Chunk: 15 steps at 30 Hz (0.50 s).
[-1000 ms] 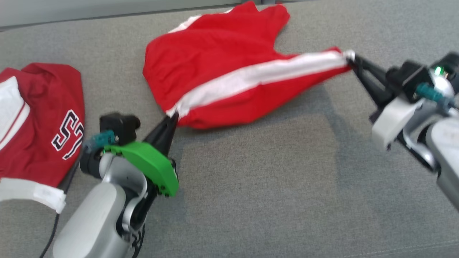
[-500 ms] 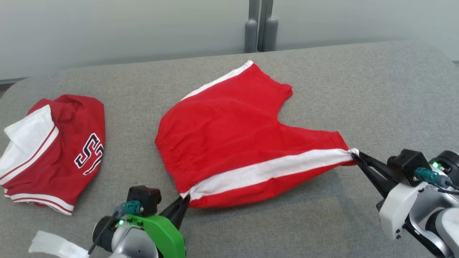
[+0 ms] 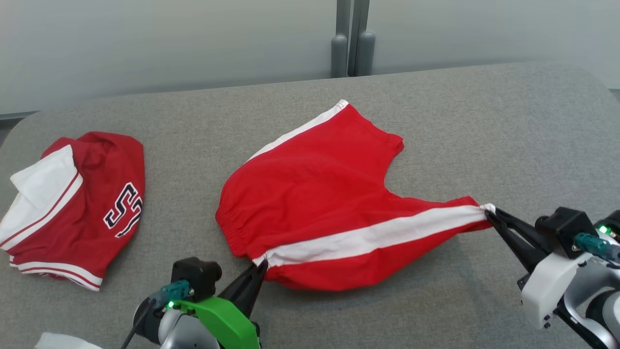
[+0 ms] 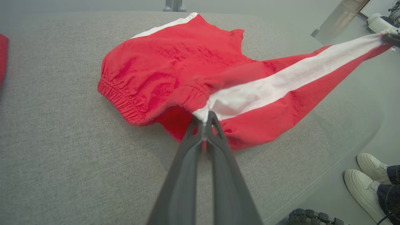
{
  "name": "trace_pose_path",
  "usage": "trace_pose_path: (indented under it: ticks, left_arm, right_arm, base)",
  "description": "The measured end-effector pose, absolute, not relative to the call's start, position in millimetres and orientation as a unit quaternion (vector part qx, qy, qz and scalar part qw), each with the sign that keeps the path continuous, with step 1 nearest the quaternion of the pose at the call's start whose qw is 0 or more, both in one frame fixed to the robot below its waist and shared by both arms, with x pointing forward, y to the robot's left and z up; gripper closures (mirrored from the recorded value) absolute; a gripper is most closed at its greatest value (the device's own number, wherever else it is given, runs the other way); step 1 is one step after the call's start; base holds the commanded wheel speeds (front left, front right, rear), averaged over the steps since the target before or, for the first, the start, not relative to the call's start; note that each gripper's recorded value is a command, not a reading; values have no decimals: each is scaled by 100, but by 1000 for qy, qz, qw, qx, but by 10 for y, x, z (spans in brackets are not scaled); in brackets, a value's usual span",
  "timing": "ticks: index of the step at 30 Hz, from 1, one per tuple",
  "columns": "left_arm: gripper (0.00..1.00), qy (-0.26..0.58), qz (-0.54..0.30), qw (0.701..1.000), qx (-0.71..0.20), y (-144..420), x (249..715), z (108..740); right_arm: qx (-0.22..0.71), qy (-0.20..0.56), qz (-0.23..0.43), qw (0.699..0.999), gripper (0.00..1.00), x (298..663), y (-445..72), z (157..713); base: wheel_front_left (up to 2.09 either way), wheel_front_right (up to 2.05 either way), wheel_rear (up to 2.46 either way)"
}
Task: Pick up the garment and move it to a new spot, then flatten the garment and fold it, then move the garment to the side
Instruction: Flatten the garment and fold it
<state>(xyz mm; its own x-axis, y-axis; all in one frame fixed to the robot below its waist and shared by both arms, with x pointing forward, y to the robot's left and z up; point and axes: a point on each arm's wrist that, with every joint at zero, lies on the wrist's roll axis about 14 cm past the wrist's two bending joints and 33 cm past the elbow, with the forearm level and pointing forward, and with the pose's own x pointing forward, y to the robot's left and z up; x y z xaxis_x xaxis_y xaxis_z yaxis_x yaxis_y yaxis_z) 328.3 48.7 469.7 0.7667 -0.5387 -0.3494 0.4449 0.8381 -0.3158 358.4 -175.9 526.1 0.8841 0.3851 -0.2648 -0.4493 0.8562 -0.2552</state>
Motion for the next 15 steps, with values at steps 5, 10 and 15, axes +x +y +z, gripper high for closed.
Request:
trace_pose_path:
  ticks: [5, 10, 15]
  left_arm:
    - [100, 183, -254, 943, -112, 517, 3570, 4823]
    - [100, 159, -246, 948, -126, 502, 3833, 4894]
    - [100, 140, -223, 954, -143, 565, 4068, 4915]
  right_arm:
    - [-171, 94, 228, 954, 100, 3935, -1711, 5308]
    - [-183, 79, 244, 949, 100, 4371, -1605, 5370]
    - [-194, 71, 260, 943, 100, 4773, -1488, 5376]
  base:
    - [0, 0, 0]
    - [0, 0, 0]
    - [0, 0, 0]
